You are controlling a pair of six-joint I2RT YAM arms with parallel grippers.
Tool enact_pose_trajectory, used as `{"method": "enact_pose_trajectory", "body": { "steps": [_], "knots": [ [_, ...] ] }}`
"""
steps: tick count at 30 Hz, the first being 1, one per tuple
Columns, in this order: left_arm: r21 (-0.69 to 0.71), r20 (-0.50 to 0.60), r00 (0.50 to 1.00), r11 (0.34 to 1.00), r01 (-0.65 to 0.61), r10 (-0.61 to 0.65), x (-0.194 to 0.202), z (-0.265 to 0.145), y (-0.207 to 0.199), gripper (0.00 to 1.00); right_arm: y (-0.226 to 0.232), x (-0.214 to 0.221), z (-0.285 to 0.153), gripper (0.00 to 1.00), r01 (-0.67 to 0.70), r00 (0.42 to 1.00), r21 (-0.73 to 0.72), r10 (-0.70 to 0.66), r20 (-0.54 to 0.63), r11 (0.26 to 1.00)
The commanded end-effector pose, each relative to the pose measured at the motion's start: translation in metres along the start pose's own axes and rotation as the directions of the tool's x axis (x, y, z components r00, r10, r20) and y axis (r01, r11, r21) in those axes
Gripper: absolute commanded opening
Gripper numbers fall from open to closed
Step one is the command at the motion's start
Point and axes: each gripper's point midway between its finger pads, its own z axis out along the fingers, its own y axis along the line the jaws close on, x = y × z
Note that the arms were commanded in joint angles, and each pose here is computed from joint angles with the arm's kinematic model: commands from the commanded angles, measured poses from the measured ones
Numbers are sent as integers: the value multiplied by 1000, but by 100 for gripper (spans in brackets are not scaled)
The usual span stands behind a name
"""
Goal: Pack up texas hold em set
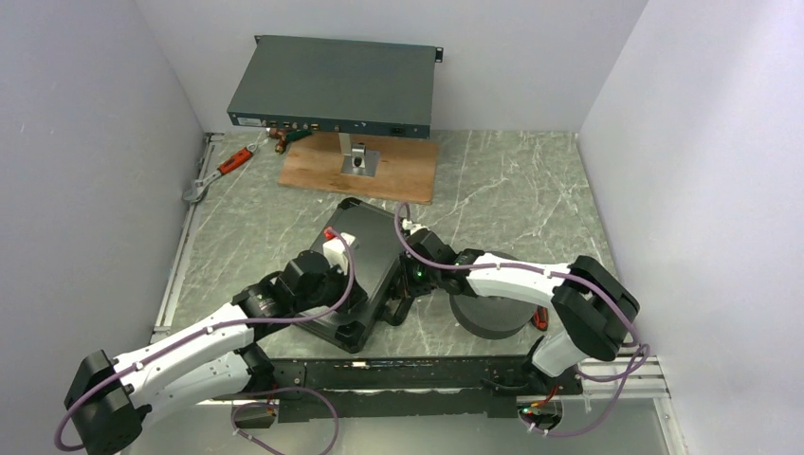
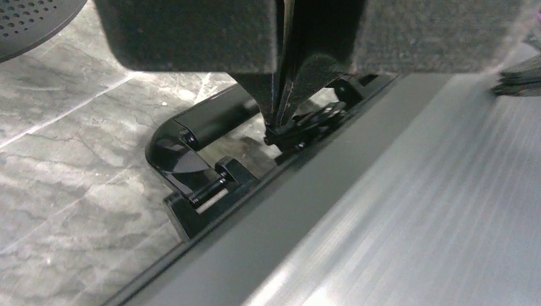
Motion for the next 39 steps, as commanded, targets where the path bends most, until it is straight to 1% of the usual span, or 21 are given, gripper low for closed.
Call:
{"method": "enact_pose_trajectory", "body": {
  "steps": [1,9,16,18,26,29,33,36,39],
  "knots": [
    [-9,-39,999,1000,-12,12,2,-10,-2,1,3,2,8,0,-14,1000,-19,14,17,1000],
    [0,-30,999,1000,-12,12,-5,-11,-7,5,10,0,7,0,-19,1000,-49,20,19,999],
    [-3,-22,1000,1000,-11,11,-8,-16,-7,7,6,5,12,0,-19,1000,-40,20,8,999],
    [-4,-17,1000,1000,-14,13,-10,-18,-8,10,3,7,15,0,-18,1000,-33,19,6,999],
    [-20,29,999,999,-28,28,-27,-33,-11,29,-15,24,20,0,-28,1000,10,28,-7,1000],
    [-28,38,999,999,-35,36,-33,-38,-11,31,-22,30,24,0,-28,1000,22,28,-7,999],
    [-32,61,997,999,-39,41,-40,-45,-13,33,-26,28,38,0,-18,1000,32,18,11,999],
    [-34,74,997,999,-34,37,-44,-49,-14,37,-22,29,43,0,-20,1000,8,20,12,1000],
    [-38,74,997,999,-33,36,-47,-56,-15,40,-22,31,41,0,-27,999,-25,28,40,999]
  ]
}}
